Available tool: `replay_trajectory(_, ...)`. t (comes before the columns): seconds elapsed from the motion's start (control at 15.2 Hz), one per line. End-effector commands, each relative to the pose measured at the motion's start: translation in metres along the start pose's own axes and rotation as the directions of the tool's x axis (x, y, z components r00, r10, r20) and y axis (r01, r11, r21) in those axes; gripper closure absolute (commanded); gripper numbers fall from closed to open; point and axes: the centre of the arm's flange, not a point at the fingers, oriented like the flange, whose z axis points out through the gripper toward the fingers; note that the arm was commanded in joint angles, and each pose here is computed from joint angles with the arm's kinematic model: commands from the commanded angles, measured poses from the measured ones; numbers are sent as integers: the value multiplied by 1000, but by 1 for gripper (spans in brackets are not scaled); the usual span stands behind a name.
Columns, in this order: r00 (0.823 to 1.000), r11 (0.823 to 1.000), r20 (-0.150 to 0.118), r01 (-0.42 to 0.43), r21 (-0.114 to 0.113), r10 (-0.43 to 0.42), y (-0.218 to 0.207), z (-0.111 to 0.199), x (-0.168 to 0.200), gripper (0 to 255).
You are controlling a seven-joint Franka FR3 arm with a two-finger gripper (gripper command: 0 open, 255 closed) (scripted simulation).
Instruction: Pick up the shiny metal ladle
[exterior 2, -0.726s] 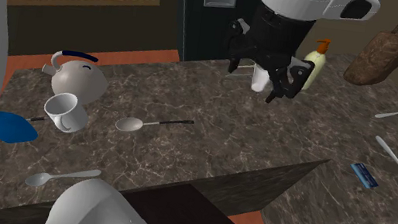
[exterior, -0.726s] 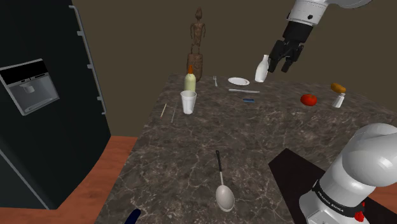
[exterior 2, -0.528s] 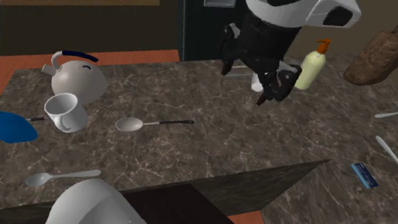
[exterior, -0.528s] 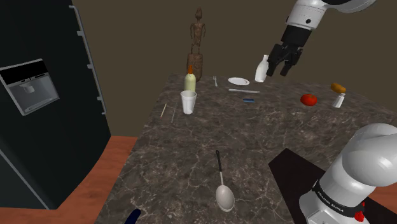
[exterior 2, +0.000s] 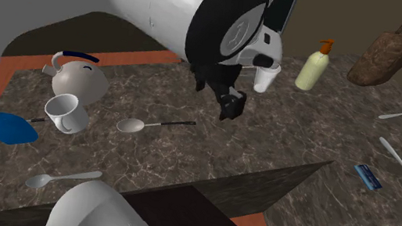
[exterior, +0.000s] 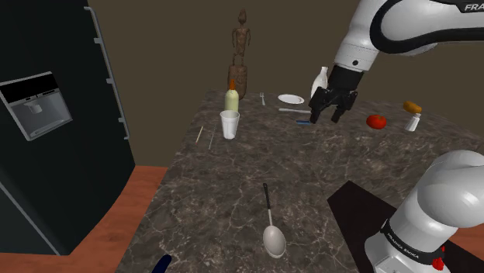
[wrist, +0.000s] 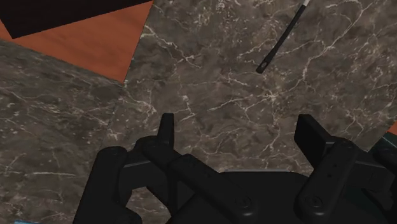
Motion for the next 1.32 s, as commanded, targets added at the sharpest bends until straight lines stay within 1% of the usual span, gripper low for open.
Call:
replay_trajectory(0.0, 999, 999, 2, -41, -2, 41, -14, 21, -11, 0)
replay_trajectory(0.26, 993, 993, 8, -117, -5, 117, -41, 63, -27, 0)
replay_trajectory(0.59, 978, 978, 15, -210, -10, 210, -76, 116, -45, 0)
replay_trajectory(0.92, 953, 954, 21, -301, -16, 301, -112, 169, -60, 0)
replay_trajectory(1.25, 921, 921, 27, -389, -22, 389, -149, 222, -72, 0)
